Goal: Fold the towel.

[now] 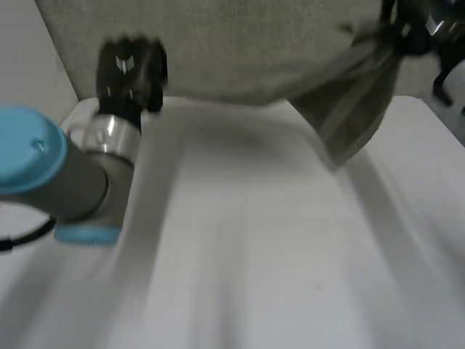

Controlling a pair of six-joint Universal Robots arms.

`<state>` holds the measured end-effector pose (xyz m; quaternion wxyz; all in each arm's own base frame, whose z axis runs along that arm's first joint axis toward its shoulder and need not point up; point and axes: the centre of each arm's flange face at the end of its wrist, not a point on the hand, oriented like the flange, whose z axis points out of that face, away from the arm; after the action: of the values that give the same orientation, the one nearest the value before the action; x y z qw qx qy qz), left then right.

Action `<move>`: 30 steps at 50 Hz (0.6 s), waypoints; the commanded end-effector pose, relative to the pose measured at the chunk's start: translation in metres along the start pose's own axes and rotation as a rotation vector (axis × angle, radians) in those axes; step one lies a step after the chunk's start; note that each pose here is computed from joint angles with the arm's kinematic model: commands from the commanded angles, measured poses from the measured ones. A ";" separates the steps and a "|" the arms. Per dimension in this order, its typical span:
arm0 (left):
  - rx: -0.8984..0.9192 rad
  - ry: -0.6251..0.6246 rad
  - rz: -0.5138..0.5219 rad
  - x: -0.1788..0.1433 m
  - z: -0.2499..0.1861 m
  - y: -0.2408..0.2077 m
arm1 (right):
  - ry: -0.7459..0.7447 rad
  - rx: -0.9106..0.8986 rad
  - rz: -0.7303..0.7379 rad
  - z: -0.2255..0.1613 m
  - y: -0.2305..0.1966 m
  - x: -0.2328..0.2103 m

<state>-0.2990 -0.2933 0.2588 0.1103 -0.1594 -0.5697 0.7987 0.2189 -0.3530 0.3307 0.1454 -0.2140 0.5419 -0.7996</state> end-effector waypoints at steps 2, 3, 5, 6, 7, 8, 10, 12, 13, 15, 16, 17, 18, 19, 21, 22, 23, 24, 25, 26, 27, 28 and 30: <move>-0.278 0.024 0.031 -0.001 -0.056 0.071 | -0.074 -0.286 0.082 -0.038 0.074 -0.025; -0.326 0.033 0.036 0.000 -0.065 0.082 | -0.084 -0.342 0.075 -0.046 0.086 -0.030; -0.369 0.044 0.043 0.002 -0.073 0.092 | -0.097 -0.410 0.060 -0.056 0.099 -0.033; -0.401 0.052 0.046 0.003 -0.079 0.097 | -0.110 -0.473 0.035 -0.064 0.109 -0.036; -0.401 0.052 0.046 0.003 -0.079 0.097 | -0.110 -0.474 0.035 -0.065 0.109 -0.036; -0.422 0.062 0.047 0.005 -0.084 0.099 | -0.124 -0.528 0.004 -0.073 0.114 -0.039; -0.437 0.069 0.048 0.007 -0.087 0.099 | -0.137 -0.574 -0.027 -0.080 0.119 -0.040; -0.441 0.072 0.048 0.007 -0.087 0.097 | -0.151 -0.610 -0.054 -0.087 0.121 -0.042; -0.444 0.075 0.048 0.008 -0.088 0.095 | -0.161 -0.635 -0.071 -0.093 0.122 -0.043; -0.439 0.077 0.048 0.008 -0.088 0.093 | -0.170 -0.649 -0.093 -0.097 0.120 -0.043; -0.429 0.080 0.047 0.010 -0.087 0.089 | -0.169 -0.654 -0.104 -0.100 0.116 -0.043; -0.422 0.084 0.046 0.011 -0.087 0.087 | -0.166 -0.661 -0.105 -0.103 0.113 -0.043; -0.422 0.084 0.046 0.011 -0.087 0.087 | -0.166 -0.661 -0.105 -0.103 0.113 -0.043; -0.420 0.087 0.045 0.012 -0.088 0.086 | -0.157 -0.675 -0.106 -0.106 0.111 -0.042; -0.423 0.088 0.044 0.012 -0.089 0.086 | -0.147 -0.693 -0.106 -0.110 0.110 -0.041; -0.425 0.089 0.044 0.012 -0.089 0.087 | -0.139 -0.694 -0.110 -0.114 0.106 -0.041; -0.425 0.089 0.044 0.012 -0.089 0.087 | -0.139 -0.694 -0.110 -0.114 0.106 -0.041; -0.429 0.089 0.044 0.012 -0.090 0.088 | -0.128 -0.679 -0.122 -0.116 0.099 -0.039; -0.432 0.090 0.046 0.012 -0.091 0.088 | -0.128 -0.657 -0.130 -0.117 0.093 -0.039; -0.432 0.090 0.046 0.012 -0.091 0.088 | -0.128 -0.657 -0.131 -0.117 0.093 -0.039; -0.434 0.090 0.045 0.012 -0.091 0.089 | -0.131 -0.637 -0.143 -0.118 0.087 -0.040; -0.434 0.090 0.045 0.012 -0.091 0.089 | -0.147 -0.602 -0.161 -0.118 0.080 -0.041; -0.435 0.089 0.045 0.012 -0.092 0.089 | -0.168 -0.562 -0.191 -0.117 0.071 -0.044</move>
<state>-0.2755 -0.2381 0.1473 0.0814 -0.2275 -0.7176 0.6532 0.1959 -0.2760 0.1982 0.0523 -0.3390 0.7447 -0.5725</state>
